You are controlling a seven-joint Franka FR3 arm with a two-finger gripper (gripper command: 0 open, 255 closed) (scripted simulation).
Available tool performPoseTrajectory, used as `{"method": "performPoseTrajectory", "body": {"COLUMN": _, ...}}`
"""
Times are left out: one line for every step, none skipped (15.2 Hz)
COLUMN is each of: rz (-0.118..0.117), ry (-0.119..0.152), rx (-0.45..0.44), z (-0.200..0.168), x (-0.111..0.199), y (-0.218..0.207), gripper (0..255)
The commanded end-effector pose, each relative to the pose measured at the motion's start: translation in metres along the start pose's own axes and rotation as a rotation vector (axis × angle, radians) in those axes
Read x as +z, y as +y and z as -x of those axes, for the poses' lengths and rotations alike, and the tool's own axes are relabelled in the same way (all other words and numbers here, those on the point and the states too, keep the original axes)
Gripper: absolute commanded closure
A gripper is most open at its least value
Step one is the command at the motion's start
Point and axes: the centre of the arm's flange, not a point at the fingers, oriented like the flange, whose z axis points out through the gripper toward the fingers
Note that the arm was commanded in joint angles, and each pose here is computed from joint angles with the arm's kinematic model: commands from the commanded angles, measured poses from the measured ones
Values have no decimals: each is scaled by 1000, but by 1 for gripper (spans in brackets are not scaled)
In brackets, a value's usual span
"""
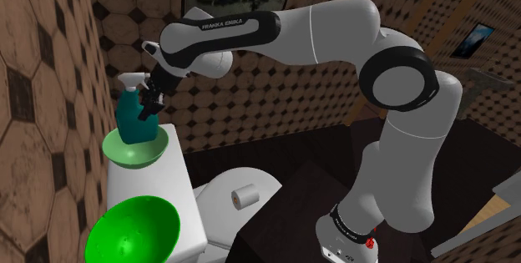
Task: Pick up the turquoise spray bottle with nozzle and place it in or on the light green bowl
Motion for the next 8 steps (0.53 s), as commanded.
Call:
{"method": "performPoseTrajectory", "body": {"rz": 0, "ry": 1, "rx": 0, "z": 0, "x": 0, "y": 0, "gripper": 255}}
{"method": "performPoseTrajectory", "body": {"rz": 0, "ry": 1, "rx": 0, "z": 0, "x": 0, "y": 0, "gripper": 255}}
{"method": "performPoseTrajectory", "body": {"rz": 0, "ry": 1, "rx": 0, "z": 0, "x": 0, "y": 0, "gripper": 255}}
{"method": "performPoseTrajectory", "body": {"rz": 0, "ry": 1, "rx": 0, "z": 0, "x": 0, "y": 0, "gripper": 255}}
{"method": "performPoseTrajectory", "body": {"rz": 0, "ry": 1, "rx": 0, "z": 0, "x": 0, "y": 0, "gripper": 255}}
{"method": "performPoseTrajectory", "body": {"rz": 0, "ry": 1, "rx": 0, "z": 0, "x": 0, "y": 0, "gripper": 0}}
{"method": "performPoseTrajectory", "body": {"rz": 0, "ry": 1, "rx": 0, "z": 0, "x": 0, "y": 0, "gripper": 0}}
{"method": "performPoseTrajectory", "body": {"rz": 0, "ry": 1, "rx": 0, "z": 0, "x": 0, "y": 0, "gripper": 0}}
